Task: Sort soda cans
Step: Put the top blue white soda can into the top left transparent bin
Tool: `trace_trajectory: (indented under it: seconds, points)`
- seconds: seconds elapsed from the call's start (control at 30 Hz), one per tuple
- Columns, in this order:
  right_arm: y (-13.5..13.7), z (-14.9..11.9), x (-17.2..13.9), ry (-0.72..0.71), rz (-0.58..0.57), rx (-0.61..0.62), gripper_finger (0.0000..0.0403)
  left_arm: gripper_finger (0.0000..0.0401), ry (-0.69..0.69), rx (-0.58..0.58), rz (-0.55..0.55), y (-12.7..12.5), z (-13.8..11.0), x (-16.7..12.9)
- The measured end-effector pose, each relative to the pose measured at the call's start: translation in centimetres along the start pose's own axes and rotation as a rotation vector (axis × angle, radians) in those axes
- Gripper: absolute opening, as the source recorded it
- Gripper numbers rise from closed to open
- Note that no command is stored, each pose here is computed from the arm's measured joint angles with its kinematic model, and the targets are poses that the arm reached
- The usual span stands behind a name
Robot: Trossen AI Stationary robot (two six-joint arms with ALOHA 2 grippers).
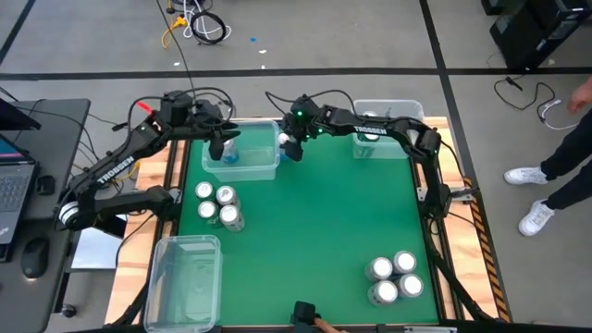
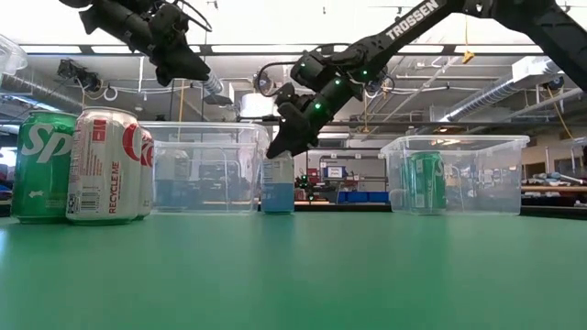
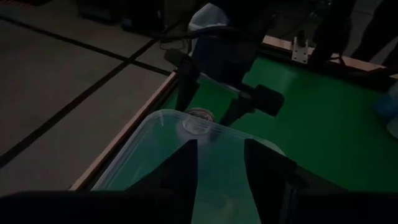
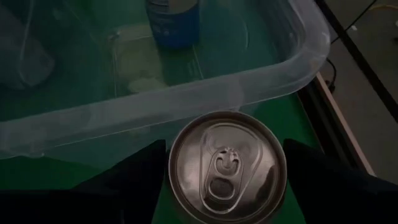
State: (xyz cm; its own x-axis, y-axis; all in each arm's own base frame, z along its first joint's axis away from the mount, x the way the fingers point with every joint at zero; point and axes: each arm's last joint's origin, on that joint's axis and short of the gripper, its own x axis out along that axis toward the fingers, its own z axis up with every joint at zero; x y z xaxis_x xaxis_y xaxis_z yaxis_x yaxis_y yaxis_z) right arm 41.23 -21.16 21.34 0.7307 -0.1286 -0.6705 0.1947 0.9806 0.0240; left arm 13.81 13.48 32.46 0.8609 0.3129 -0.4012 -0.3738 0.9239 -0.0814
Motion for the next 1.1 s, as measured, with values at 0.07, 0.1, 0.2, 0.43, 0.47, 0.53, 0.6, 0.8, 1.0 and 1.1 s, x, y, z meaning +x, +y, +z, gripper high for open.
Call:
trace_trajectory:
  seconds: [0.07,0.1,0.2,0.43,0.47,0.53,0.6,0.8,1.0,1.1]
  points:
    - [0.0,0.0,0.0,0.002,-0.003,0.001,0.0282,0.0134,-0.002,0.000,0.007,-0.1,0.0,-0.2]
    - [-0.1,0.0,0.0,0.007,-0.012,0.006,0.0274,0.0134,0.001,-0.002,0.016,-0.1,0.0,-0.3]
    - [-0.2,-0.1,-0.2,0.018,-0.023,0.010,0.0247,0.0134,0.004,-0.030,0.073,-0.2,-0.1,-0.9]
    - [0.0,0.3,-1.8,0.048,-0.062,0.018,0.0243,0.0129,0.068,-0.110,0.224,-0.6,0.3,-2.8]
    - [0.0,0.5,-2.3,0.045,-0.074,0.018,0.0243,0.0127,0.078,-0.119,0.244,-0.7,0.5,-3.2]
    - [0.0,1.1,-3.3,0.044,-0.094,0.018,0.0243,0.0123,0.100,-0.130,0.295,-0.8,1.1,-3.9]
    - [0.0,1.8,-4.3,0.046,-0.112,0.017,0.0243,0.0116,0.115,-0.143,0.361,-0.9,1.7,-4.7]
    - [0.3,4.3,-7.7,0.023,-0.146,0.012,0.0243,0.0090,0.261,-0.233,0.550,-1.3,1.8,-6.8]
    - [1.2,6.9,-12.4,-0.037,-0.170,-0.001,0.0243,0.0059,0.517,-0.316,0.578,-1.4,0.1,-6.9]
    - [1.9,7.7,-14.5,-0.064,-0.171,-0.012,0.0243,0.0044,0.605,-0.340,0.598,-1.0,-0.7,-6.4]
